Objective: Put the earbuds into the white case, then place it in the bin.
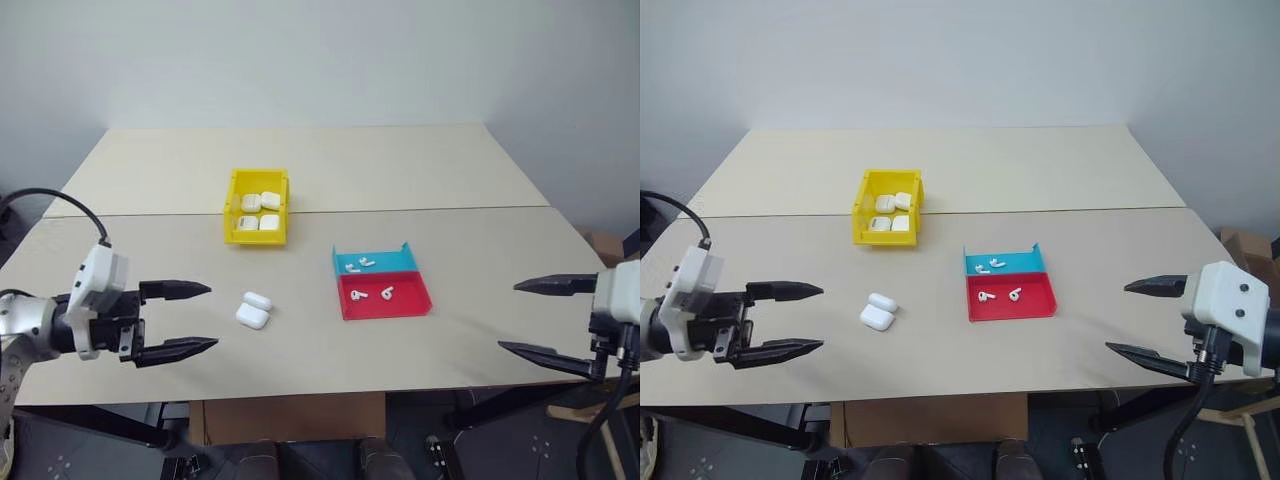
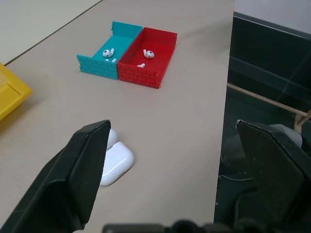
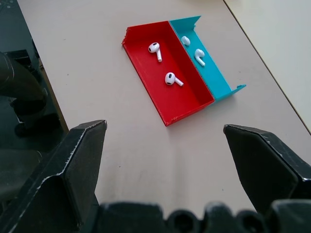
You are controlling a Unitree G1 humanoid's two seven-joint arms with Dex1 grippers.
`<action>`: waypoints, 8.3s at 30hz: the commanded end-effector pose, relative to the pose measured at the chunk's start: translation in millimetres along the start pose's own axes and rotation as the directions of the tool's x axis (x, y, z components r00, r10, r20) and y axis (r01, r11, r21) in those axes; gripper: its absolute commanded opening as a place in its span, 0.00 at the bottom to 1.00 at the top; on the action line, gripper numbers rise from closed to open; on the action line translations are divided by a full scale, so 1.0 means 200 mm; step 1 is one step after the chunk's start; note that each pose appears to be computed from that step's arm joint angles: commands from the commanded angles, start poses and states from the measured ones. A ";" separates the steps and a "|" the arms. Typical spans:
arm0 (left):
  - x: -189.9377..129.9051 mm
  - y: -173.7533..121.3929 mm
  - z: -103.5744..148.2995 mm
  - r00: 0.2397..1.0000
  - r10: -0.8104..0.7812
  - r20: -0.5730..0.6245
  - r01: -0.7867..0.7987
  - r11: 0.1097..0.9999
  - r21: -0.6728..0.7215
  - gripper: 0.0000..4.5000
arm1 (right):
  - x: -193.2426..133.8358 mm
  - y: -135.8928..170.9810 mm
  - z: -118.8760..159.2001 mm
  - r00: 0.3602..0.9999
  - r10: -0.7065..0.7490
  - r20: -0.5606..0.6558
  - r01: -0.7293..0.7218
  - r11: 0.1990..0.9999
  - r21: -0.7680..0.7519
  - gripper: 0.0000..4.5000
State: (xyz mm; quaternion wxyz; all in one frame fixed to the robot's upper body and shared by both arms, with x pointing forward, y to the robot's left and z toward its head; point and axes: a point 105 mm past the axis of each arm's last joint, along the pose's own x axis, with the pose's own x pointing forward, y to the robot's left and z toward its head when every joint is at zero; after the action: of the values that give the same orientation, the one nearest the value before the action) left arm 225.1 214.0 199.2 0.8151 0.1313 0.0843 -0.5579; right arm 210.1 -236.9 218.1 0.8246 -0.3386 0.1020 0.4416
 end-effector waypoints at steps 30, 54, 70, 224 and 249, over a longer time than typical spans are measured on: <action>-0.13 0.04 -0.21 0.802 0.385 -0.456 -0.489 0.862 -0.133 1.00 | 0.03 0.01 -0.01 0.998 -0.065 -0.020 0.066 0.997 0.040 0.99; 0.29 0.09 -0.14 0.722 0.383 -0.577 -0.536 0.836 -0.115 1.00 | 0.08 0.03 -0.02 0.980 -0.195 -0.032 0.197 0.974 0.115 0.99; 0.54 0.03 -0.08 0.656 0.417 -0.629 -0.622 0.771 -0.137 1.00 | 0.04 -0.09 -0.06 0.993 -0.110 -0.052 0.116 0.984 0.134 0.99; 1.00 0.52 0.04 0.653 -0.183 -0.735 0.539 0.794 0.282 0.86 | 0.19 0.15 -0.16 0.946 -0.304 -0.115 0.322 0.925 0.200 1.00; 1.07 0.51 -0.04 0.659 -0.150 -0.737 0.498 0.821 0.279 0.86 | 0.21 0.17 -0.19 0.939 -0.310 -0.151 0.337 0.920 0.203 1.00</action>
State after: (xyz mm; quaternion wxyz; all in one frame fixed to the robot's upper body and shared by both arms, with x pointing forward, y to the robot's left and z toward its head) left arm 394.1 64.8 133.8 0.5422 0.4957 0.2770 -0.6193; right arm 213.6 -221.8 150.4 0.9145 -0.2640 0.1474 0.2687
